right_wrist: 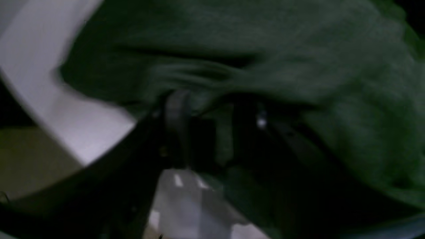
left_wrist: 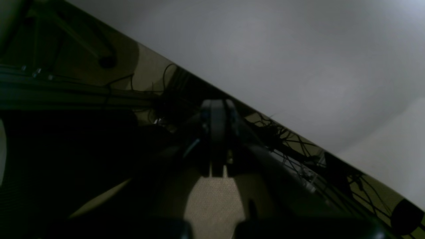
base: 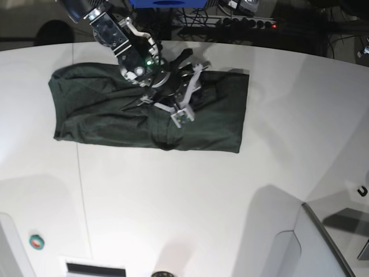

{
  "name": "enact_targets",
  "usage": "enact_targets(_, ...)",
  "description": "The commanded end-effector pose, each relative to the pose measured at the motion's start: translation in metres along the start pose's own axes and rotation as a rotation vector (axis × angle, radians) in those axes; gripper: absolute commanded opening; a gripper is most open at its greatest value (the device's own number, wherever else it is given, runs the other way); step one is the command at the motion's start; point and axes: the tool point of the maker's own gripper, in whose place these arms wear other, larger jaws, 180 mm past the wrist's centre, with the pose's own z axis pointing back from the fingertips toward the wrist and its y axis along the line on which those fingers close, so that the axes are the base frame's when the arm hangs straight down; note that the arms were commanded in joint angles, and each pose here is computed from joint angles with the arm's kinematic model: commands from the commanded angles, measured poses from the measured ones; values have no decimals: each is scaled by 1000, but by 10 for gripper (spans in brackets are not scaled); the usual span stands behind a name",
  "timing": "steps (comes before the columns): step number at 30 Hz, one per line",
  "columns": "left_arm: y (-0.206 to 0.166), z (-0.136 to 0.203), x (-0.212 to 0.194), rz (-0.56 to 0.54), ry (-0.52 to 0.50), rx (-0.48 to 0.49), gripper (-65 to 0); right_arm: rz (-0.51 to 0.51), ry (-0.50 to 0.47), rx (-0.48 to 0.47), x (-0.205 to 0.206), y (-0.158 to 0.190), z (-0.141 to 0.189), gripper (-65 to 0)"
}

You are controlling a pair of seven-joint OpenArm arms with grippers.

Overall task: Layout the t-shirt on the table in an organized manner, then fold the t-shirt properly
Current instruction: 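Press the folded shirt flat with the right gripper, then smooth the shirt surface with the right gripper, then withdraw it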

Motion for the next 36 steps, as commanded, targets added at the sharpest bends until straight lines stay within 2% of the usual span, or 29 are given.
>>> enact_targets(1, 7, 4, 13, -16, -36, 15, -650, -33, -42, 15, 16, 2, -1, -465)
enact_targets(4, 7, 4, 13, -15, -34, 15, -650, -74, -36, 24, 16, -2, -3, -507)
enact_targets(7, 7, 0, 8, 3, -21, 12, -650, -79, -39, 30, 18, -1, -2, -590)
enact_targets(9, 8, -1, 5, 8, -14, 12, -650, -80, 0, 33, 11, 0, -2, -614)
enact_targets(19, 9, -3, 3, 14, -7, 11, -650, -42, 17, 36, 18, -3, 25, -615)
enact_targets(27, -18, -14, 6, -22, 1, -50, -650, -33, 57, 40, 13, -2, 30, -642)
enact_targets(32, -22, -16, 8, -21, -4, -57, -650, -35, 60, 39, 11, -2, 31, -636)
enact_targets(33, -22, -16, 9, -22, -4, -57, -650, -40, 61, 39, 10, -1, 31, -606)
enact_targets(36, -21, -16, 9, -21, -5, -56, -650, -74, 47, 35, 14, -2, 30, -461)
